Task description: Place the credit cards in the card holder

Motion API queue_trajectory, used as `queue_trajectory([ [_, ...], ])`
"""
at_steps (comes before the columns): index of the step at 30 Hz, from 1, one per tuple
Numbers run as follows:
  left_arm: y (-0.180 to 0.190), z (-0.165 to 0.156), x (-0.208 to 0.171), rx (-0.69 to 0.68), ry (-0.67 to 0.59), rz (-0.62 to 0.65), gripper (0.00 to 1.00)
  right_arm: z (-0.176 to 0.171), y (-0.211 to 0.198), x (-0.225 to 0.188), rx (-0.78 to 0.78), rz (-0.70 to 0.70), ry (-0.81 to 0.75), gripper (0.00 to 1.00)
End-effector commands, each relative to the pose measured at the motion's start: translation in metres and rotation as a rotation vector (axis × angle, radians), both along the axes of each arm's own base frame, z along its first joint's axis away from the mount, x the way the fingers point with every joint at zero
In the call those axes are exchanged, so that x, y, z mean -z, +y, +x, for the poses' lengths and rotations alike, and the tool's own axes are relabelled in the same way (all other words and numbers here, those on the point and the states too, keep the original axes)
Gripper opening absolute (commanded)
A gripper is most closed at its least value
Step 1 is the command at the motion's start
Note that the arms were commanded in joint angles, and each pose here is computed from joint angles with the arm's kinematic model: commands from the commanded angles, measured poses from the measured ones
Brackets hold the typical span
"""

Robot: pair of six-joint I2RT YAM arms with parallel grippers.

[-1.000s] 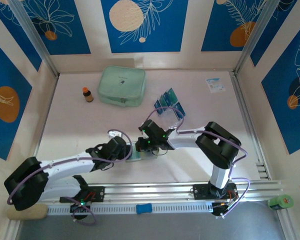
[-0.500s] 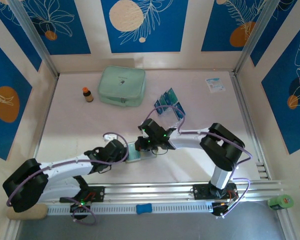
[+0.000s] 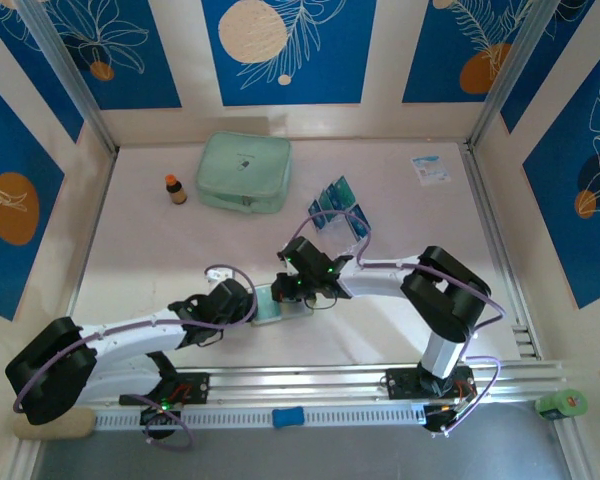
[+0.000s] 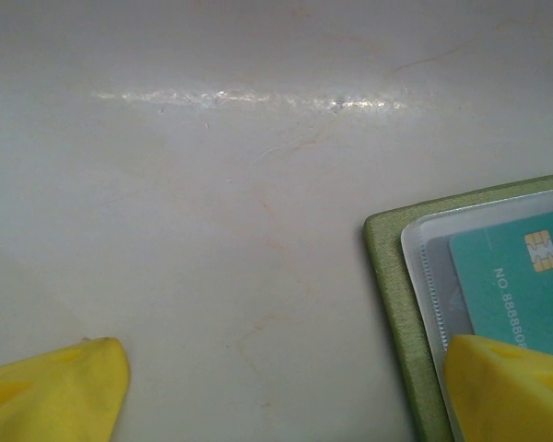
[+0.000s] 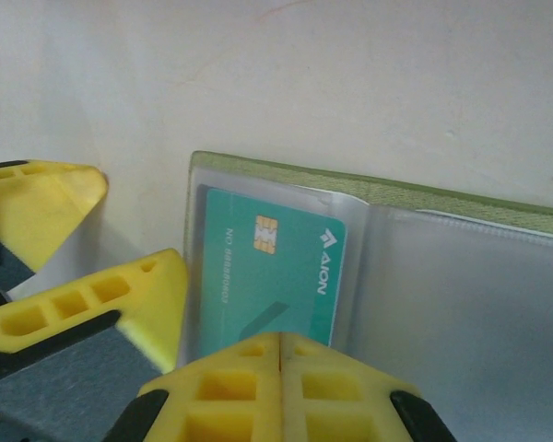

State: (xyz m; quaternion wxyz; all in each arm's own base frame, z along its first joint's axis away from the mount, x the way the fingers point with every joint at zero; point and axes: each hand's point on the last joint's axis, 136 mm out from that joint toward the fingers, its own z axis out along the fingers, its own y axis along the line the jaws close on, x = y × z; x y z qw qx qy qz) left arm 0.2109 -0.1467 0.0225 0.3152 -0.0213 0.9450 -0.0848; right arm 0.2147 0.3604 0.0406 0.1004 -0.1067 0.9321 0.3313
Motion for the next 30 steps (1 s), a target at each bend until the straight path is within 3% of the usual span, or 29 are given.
queue_trajectory([
  [1, 0.01, -0.007, 0.011, -0.018, 0.036, 0.026, 0.89, -0.004, -0.001, 0.013, -0.014, -0.029, 0.018, 0.0],
  [16, 0.004, -0.003, 0.004, 0.003, 0.016, 0.012, 0.9, -0.011, 0.021, 0.014, -0.043, 0.002, 0.056, 0.0],
  [23, 0.003, -0.003, 0.006, 0.008, 0.021, 0.011, 0.9, -0.007, 0.018, -0.009, -0.04, 0.032, 0.027, 0.0],
  [30, 0.003, -0.003, 0.006, 0.009, 0.022, 0.011, 0.9, 0.008, -0.018, -0.044, 0.015, 0.021, -0.056, 0.13],
])
